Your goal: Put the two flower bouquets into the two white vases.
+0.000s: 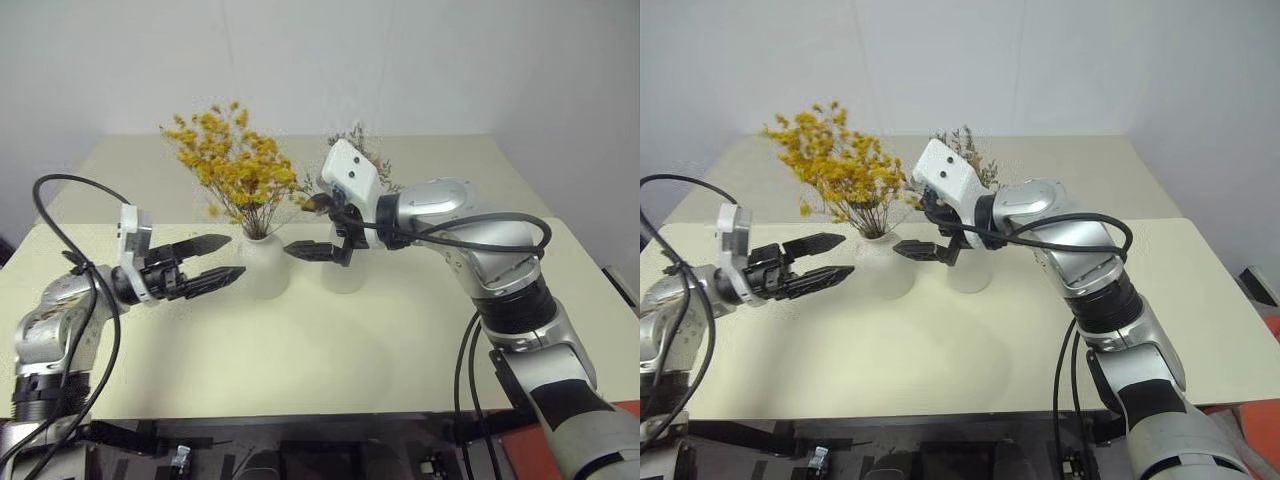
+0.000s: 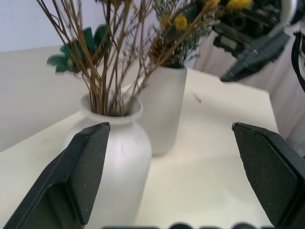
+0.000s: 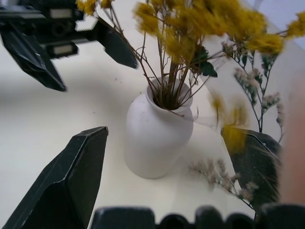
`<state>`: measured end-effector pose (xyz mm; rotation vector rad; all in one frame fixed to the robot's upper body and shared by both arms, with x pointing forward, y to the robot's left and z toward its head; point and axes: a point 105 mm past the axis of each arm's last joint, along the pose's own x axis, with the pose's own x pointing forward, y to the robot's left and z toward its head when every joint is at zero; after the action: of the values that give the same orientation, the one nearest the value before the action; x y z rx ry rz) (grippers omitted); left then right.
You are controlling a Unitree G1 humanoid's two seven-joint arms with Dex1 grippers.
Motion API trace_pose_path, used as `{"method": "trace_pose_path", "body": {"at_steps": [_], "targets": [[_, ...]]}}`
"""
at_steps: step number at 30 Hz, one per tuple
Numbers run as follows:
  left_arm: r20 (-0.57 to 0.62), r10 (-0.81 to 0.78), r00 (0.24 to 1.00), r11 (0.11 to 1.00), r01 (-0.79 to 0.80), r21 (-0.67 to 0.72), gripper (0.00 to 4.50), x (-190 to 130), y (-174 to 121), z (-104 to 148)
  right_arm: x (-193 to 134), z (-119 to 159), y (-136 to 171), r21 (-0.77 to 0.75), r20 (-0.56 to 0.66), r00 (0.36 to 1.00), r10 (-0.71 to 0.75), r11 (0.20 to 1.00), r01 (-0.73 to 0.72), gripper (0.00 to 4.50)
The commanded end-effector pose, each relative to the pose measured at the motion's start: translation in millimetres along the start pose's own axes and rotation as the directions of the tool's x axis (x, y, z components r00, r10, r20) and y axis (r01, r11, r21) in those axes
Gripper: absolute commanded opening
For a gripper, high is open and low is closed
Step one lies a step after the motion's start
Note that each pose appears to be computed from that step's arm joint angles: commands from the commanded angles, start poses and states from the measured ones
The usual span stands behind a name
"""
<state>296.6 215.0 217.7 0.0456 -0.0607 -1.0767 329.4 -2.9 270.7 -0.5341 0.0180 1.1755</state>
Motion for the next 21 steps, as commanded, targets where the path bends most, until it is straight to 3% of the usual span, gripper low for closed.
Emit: {"method": "trace_pose_path", "body": {"at_steps": [1,10,21], "targets": [[0.01,0.021,1.0,0.996,-0.022,0.086,4.47,-13.0,-5.6,20.7,-7.9,12.6,-1.4,-0.022,0.043,0.999,-0.014,1.0,0.015,4.5],[-0.055,0.007,0.998,0.981,0.004,0.194,4.47,-16.2,-20.7,37.6,-15.1,11.4,-1.5,-0.001,0.037,0.999,-0.009,1.0,0.009,4.5],[-0.15,-0.149,0.978,0.925,0.191,0.329,4.47,-2.3,-44.4,62.9,-88.1,15.6,4.2,0.11,0.087,0.996,-0.014,0.994,0.004,4.5]]}}
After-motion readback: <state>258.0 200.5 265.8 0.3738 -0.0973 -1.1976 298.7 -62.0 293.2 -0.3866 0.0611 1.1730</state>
